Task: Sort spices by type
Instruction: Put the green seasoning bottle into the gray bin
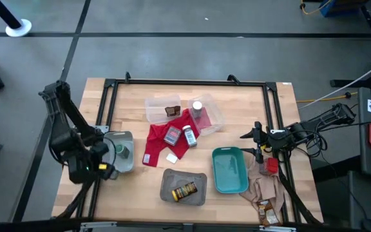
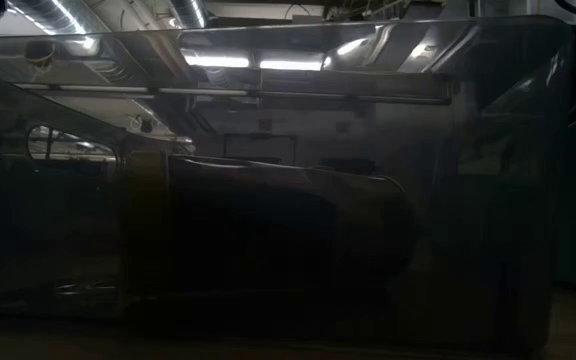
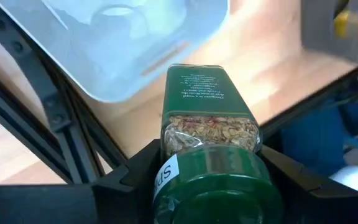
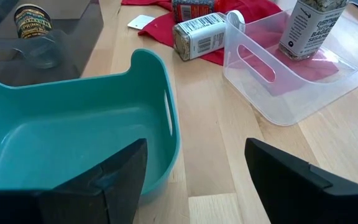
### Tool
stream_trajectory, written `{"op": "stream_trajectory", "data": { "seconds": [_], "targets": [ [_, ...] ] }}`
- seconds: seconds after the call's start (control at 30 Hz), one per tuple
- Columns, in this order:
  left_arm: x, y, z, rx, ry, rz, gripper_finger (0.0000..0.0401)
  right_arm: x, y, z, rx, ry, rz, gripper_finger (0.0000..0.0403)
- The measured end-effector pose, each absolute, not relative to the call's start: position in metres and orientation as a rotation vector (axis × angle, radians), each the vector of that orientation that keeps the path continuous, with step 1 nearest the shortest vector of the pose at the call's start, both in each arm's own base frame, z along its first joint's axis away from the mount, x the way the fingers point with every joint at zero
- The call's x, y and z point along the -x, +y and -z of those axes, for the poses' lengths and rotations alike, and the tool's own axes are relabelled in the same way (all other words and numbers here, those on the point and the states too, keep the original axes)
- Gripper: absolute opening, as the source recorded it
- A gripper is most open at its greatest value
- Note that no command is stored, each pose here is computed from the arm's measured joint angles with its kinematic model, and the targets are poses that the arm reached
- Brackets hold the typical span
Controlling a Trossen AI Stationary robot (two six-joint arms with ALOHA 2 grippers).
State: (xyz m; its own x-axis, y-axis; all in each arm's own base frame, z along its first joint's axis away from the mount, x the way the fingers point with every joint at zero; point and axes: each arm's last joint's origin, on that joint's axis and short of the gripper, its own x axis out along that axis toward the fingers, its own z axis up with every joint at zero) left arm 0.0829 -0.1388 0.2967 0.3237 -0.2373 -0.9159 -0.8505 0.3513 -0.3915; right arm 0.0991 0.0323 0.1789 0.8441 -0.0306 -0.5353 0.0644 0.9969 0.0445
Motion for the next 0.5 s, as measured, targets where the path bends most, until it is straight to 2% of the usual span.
{"op": "stream_trajectory", "data": {
  "seconds": [0.3,0.5],
  "targets": [
    [-0.076,-0.107,-0.299,1.163,1.164,-0.770,0.0190,-0.099,0.032,-0.179,-0.062,0.564,0.050,0.0271],
    [-0.081,-0.100,-0.297,1.159,1.138,-0.845,0.0191,-0.099,0.032,-0.179,-0.062,0.563,0.050,0.0271]
  ]
}}
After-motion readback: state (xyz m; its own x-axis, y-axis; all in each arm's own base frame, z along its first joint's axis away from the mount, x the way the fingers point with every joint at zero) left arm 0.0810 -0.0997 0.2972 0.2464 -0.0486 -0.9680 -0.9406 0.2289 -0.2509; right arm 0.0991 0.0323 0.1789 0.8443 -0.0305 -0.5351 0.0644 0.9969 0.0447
